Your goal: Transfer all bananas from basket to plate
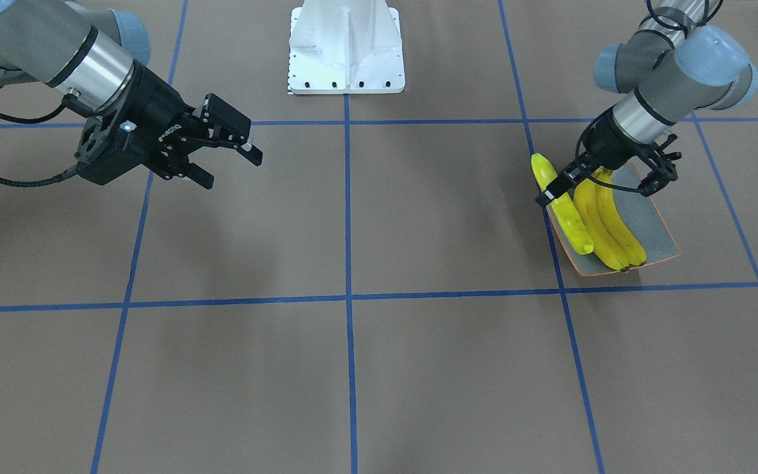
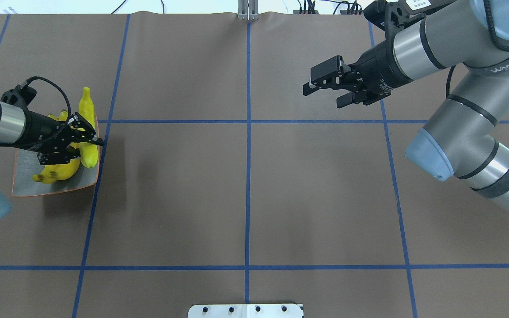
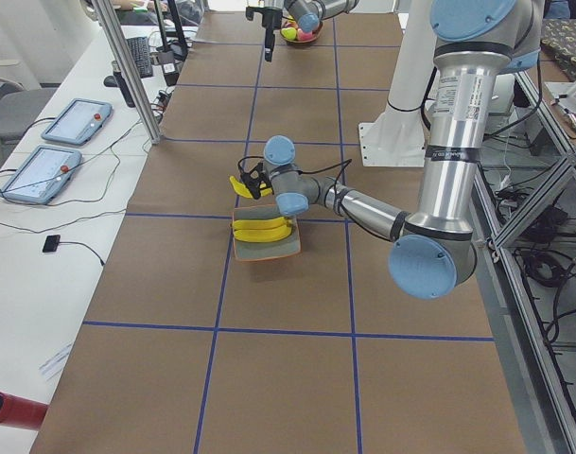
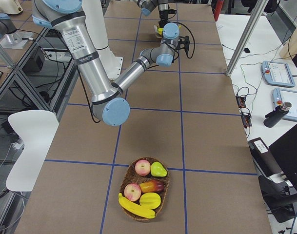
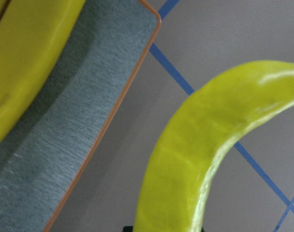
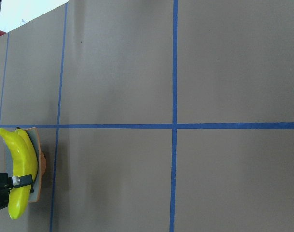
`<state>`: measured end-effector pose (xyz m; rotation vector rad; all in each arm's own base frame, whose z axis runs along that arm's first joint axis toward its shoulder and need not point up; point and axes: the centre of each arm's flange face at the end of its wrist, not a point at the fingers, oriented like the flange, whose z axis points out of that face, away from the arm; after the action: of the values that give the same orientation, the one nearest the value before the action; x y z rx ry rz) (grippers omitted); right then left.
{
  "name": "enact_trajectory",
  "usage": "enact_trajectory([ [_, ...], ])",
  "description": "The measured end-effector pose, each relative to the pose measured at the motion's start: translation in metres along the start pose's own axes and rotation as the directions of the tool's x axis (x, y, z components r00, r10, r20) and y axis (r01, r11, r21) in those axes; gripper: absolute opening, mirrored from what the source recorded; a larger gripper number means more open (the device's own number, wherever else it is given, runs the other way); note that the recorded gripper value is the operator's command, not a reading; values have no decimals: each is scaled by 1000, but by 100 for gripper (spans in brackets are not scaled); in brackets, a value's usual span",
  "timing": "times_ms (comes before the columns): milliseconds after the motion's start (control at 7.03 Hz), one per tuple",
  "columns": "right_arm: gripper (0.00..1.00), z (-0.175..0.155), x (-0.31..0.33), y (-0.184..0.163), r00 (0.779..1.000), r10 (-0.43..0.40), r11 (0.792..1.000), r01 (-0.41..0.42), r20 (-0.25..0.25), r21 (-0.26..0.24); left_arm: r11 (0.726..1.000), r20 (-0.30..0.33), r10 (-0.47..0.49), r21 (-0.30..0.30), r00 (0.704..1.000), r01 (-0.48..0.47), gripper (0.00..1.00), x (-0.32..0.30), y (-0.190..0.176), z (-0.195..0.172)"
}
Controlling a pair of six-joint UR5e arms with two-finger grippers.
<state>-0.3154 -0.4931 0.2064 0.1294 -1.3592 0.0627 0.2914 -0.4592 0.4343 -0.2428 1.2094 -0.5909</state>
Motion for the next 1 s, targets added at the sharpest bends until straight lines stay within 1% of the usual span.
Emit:
enact_trajectory([
  [142,99,0,0,0,1000,1,1000,-1,-1,0,999,22,35,-15,999,-35,0,-12,-15,-1],
  [285,99,0,0,0,1000,1,1000,-1,-1,0,998,31,54,-23,998,-53,0,-17,-23,-2],
  [854,99,1,1,-1,1000,-2,1000,2,-5,1,997,37,63,-38,997,-62,0,-17,-23,3],
  [996,99,1,2,-1,1000,-2,1000,2,-6,1,997,39,63,-38,997,-61,55,-18,-24,4],
])
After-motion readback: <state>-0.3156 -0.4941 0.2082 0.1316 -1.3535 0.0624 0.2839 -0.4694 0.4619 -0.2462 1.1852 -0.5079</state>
